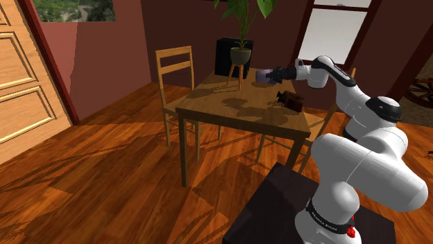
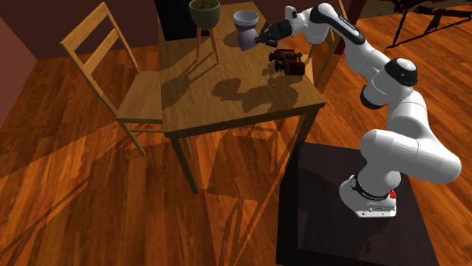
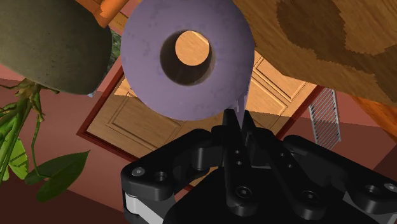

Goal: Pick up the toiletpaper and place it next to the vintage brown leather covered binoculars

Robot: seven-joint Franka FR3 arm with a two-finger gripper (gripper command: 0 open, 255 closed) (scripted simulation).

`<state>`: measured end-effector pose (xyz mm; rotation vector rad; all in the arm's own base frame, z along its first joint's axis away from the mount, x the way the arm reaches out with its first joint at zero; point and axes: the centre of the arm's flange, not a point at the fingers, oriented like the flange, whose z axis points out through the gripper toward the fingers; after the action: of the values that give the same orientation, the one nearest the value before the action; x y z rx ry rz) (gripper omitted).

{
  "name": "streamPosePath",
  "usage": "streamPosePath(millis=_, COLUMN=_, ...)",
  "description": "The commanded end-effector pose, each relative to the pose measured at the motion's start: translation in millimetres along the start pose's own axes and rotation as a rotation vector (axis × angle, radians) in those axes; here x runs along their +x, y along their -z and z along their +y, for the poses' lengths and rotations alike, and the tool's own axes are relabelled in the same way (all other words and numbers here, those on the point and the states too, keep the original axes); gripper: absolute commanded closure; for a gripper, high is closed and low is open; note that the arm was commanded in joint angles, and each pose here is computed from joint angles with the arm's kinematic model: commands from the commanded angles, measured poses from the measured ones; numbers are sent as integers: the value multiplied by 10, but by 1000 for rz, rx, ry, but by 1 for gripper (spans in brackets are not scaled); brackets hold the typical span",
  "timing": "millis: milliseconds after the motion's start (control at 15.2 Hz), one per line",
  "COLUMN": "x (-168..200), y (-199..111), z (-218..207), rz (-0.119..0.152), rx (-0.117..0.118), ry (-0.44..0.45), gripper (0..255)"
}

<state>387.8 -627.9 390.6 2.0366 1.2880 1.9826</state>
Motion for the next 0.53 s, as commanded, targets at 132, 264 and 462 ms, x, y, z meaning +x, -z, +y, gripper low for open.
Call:
streamPosePath(millis=132, x=-153, y=-37, z=-124, rz=0, rx=0, ry=1, gripper=255)
streamPosePath(millis=264, x=-239, y=-58, z=-181, rz=0, rx=0, ry=1, gripper=255)
streamPosePath(millis=462, x=-369, y=-88, z=-266, rz=0, rx=0, ry=1, gripper=255)
